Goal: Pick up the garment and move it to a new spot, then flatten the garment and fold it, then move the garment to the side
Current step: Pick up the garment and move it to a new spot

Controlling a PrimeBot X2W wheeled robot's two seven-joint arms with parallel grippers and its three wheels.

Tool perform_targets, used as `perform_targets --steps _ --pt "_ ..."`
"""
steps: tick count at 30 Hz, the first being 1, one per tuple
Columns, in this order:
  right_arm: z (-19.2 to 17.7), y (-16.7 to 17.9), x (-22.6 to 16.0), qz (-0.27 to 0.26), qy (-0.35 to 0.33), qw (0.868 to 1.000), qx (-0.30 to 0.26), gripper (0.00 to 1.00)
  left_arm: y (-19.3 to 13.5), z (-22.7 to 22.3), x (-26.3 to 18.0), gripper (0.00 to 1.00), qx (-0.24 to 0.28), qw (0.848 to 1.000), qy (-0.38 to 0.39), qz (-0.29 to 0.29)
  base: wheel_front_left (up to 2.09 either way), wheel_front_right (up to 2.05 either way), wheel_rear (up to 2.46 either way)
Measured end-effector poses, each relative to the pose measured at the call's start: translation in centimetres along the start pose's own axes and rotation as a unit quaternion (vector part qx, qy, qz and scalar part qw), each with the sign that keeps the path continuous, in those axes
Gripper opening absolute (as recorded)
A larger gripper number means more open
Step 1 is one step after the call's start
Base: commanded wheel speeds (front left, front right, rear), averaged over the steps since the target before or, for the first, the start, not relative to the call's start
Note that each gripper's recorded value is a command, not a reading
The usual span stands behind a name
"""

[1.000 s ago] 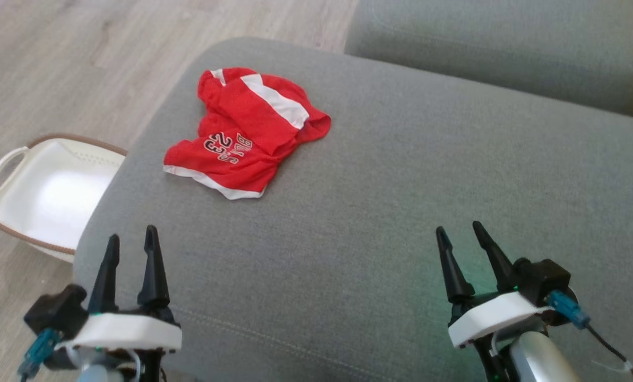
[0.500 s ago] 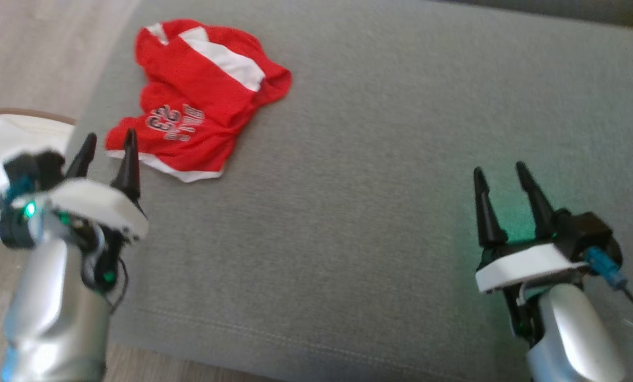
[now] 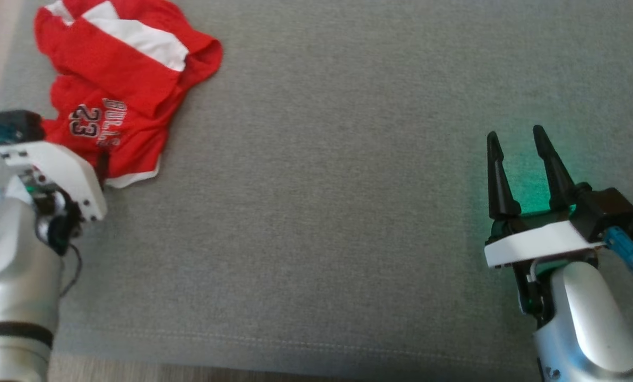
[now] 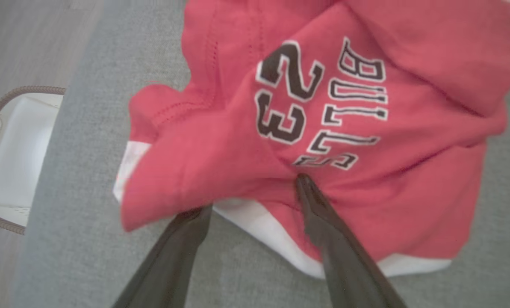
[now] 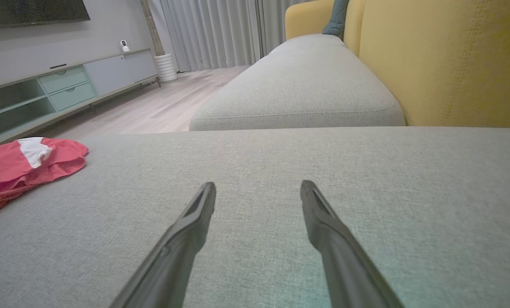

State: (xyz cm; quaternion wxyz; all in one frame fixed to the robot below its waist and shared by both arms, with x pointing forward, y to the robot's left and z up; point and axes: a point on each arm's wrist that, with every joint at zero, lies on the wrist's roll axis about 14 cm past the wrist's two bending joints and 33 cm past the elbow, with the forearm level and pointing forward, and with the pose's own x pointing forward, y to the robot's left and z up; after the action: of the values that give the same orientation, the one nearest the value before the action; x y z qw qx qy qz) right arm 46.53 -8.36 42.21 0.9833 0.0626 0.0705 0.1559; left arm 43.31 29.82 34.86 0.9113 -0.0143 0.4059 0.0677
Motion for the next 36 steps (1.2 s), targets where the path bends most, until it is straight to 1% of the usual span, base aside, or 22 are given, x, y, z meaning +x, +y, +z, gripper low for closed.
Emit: perform_targets --steps 4,10,11,12,15,20,23,26,29,32,36 --pt "0.1 -0.8 0.2 -0.009 -0.003 1.0 -0.001 1.0 0.1 0.7 1.2 1.0 0.008 1.0 0.02 0.005 0.0 0.0 0.0" --pt "-0.2 -1.2 0.1 -0.014 0.002 1.0 -0.004 1.0 0.2 0.6 2.2 1.0 -0.01 0.998 0.058 0.005 0.0 0.0 0.0" --pt "-0.2 -1.3 0.1 -0.014 0.001 1.0 -0.005 1.0 0.1 0.6 2.2 0.51 -0.014 0.998 0.063 0.004 0.0 0.0 0.0" --pt "-0.2 -1.4 0.1 -0.015 0.001 1.0 -0.005 1.0 0.2 0.6 2.2 0.0 -0.017 0.998 0.066 0.005 0.0 0.0 0.0" --pt "0.0 -1.3 0.1 -0.015 -0.001 1.0 -0.005 1.0 0.2 1.0 2.1 0.0 -0.022 0.998 0.06 0.004 0.0 0.0 0.0" --pt "0.7 -0.9 0.0 -0.011 -0.009 1.0 -0.007 1.0 0.4 1.7 1.4 0.0 -0.018 1.0 0.021 0.006 0.0 0.0 0.0" --pt "1.1 -0.7 -0.1 -0.009 -0.012 1.0 -0.004 1.0 0.6 2.6 0.8 0.0 -0.023 1.0 -0.015 0.004 0.0 0.0 0.0" --pt "1.7 -0.3 -0.3 -0.006 -0.019 1.0 -0.005 1.0 0.7 4.6 -0.1 0.0 -0.026 0.997 -0.07 0.004 0.0 0.0 0.0" --pt "2.2 -0.1 -0.6 -0.005 -0.025 1.0 -0.003 1.0 0.5 7.1 -1.2 0.0 -0.027 0.991 -0.133 -0.001 0.0 0.0 0.0" --pt "2.8 0.0 -0.9 -0.005 -0.031 1.0 -0.003 1.0 -0.2 9.7 -2.5 0.0 -0.024 0.981 -0.194 -0.01 0.0 0.0 0.0" --pt "3.7 0.0 -1.5 -0.007 -0.042 0.999 -0.003 1.0 -2.3 12.8 -4.3 0.0 -0.003 0.964 -0.264 -0.034 0.0 0.0 0.0"
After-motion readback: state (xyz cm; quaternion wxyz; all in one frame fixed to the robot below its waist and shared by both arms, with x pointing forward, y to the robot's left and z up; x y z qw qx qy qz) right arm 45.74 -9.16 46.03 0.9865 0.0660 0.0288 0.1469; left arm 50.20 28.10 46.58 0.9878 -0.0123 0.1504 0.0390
